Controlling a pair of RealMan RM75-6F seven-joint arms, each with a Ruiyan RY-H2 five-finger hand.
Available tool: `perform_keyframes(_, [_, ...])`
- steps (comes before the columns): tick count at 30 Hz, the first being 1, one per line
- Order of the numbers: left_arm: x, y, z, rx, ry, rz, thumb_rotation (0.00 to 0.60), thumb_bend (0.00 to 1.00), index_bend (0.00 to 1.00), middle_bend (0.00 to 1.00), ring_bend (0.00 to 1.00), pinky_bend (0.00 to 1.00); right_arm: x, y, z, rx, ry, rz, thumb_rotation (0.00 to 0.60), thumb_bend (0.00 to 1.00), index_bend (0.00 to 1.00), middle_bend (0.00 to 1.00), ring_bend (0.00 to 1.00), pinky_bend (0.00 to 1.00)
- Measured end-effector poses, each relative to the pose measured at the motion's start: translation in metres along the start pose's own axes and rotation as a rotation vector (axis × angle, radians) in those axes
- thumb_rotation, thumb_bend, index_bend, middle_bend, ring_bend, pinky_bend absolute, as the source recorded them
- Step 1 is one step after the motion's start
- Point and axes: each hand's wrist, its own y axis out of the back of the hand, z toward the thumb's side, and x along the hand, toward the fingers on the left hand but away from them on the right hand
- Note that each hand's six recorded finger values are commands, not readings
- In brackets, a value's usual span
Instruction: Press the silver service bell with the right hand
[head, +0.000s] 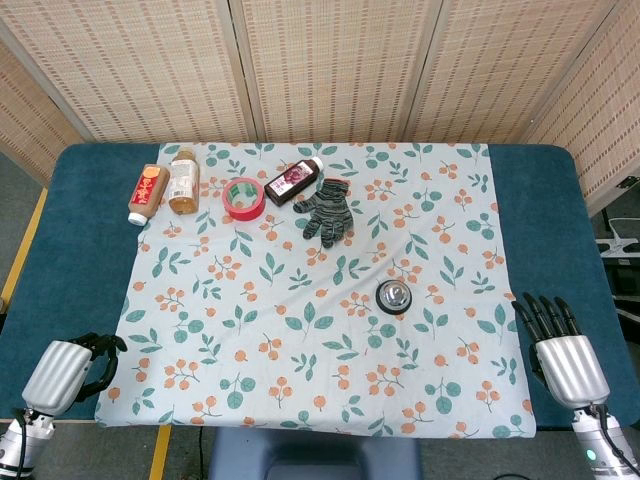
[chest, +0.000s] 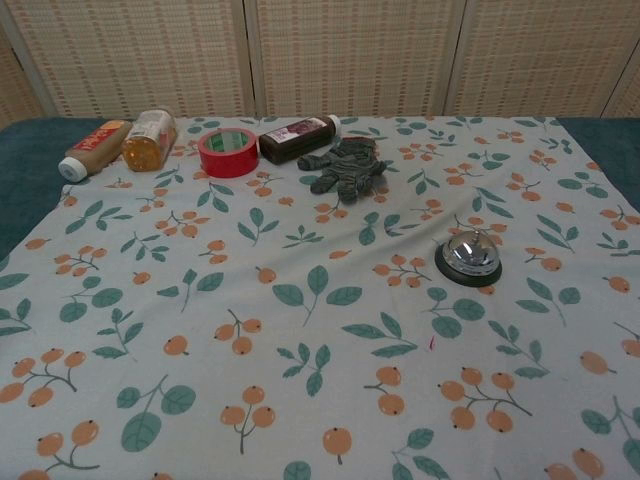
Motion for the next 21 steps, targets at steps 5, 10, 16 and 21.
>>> perform_keyframes(5, [0.001,-0.002,0.000,0.012,0.006,-0.006,0.600,0.56,0.45,0.56,0.51,0.73,0.000,0.008,-0.004,-0.029,-0.003,-0.015,0.600,0.74,0.00,0.00,0.00,0.00])
perform_keyframes(10, [0.004,-0.007,0.001,0.023,0.006,-0.019,0.600,0.56,0.45,0.56,0.51,0.73,-0.001,0.010,-0.004,-0.034,0.006,-0.028,0.600,0.73,0.00,0.00,0.00,0.00])
perform_keyframes(16, [0.002,-0.004,0.004,0.023,-0.006,-0.005,0.600,0.56,0.45,0.56,0.51,0.73,-0.010,0.003,-0.001,-0.008,0.043,-0.053,0.600,0.74,0.00,0.00,0.00,0.00])
perform_keyframes(21, [0.002,-0.003,0.000,0.010,0.005,-0.006,0.600,0.56,0.45,0.56,0.51,0.73,-0.029,-0.009,0.009,0.004,0.105,-0.068,0.600,0.75,0.00,0.00,0.00,0.00])
